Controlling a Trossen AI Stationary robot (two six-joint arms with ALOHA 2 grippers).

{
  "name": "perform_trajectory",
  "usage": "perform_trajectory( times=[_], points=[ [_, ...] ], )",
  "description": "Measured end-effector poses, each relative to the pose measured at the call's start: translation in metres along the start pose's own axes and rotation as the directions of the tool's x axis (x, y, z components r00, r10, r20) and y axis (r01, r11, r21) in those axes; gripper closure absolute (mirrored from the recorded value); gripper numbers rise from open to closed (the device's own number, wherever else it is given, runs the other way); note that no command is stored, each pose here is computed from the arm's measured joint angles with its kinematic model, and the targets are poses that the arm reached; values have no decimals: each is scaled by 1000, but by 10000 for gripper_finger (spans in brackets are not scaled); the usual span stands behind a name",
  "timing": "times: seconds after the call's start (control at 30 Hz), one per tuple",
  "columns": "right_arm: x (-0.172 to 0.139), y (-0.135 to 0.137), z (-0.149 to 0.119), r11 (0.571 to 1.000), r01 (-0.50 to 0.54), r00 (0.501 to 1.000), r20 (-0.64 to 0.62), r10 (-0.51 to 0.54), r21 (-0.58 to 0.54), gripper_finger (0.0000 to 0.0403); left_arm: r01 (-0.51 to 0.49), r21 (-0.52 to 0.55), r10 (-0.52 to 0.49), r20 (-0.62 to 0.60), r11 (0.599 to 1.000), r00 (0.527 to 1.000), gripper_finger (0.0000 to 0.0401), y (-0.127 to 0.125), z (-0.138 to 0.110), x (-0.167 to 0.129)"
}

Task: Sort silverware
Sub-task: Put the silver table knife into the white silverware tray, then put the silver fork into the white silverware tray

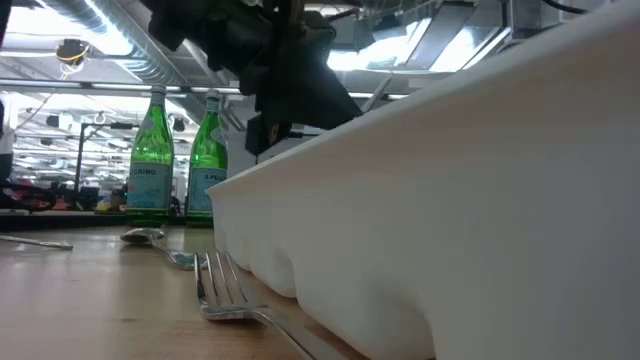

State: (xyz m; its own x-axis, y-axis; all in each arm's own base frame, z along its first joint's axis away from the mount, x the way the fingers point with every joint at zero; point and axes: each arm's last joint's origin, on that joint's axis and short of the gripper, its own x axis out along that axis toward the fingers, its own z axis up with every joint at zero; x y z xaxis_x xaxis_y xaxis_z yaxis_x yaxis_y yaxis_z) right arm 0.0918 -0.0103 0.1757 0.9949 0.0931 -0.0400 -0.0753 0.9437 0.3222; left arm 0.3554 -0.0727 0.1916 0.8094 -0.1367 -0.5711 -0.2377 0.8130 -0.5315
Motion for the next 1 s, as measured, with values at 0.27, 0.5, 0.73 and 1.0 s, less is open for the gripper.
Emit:
perform_trajectory(
  times=[0.27,0.5,0.73,1.0],
  points=[
    [0,0,0,1000,0,1000,-1,0,0,260,-15,48,16,-26,999,1000,368,4,-8,10],
    [0,0,0,1000,0,1000,-1,0,0,260,-5,79,6,-13,997,1000,353,3,-6,10],
    [0,0,0,1000,0,1000,-1,0,0,260,14,80,-15,11,997,1000,339,1,-4,10],
    [0,0,0,1000,0,1000,-1,0,0,260,12,59,-13,10,998,1000,318,2,-2,9]
  ],
)
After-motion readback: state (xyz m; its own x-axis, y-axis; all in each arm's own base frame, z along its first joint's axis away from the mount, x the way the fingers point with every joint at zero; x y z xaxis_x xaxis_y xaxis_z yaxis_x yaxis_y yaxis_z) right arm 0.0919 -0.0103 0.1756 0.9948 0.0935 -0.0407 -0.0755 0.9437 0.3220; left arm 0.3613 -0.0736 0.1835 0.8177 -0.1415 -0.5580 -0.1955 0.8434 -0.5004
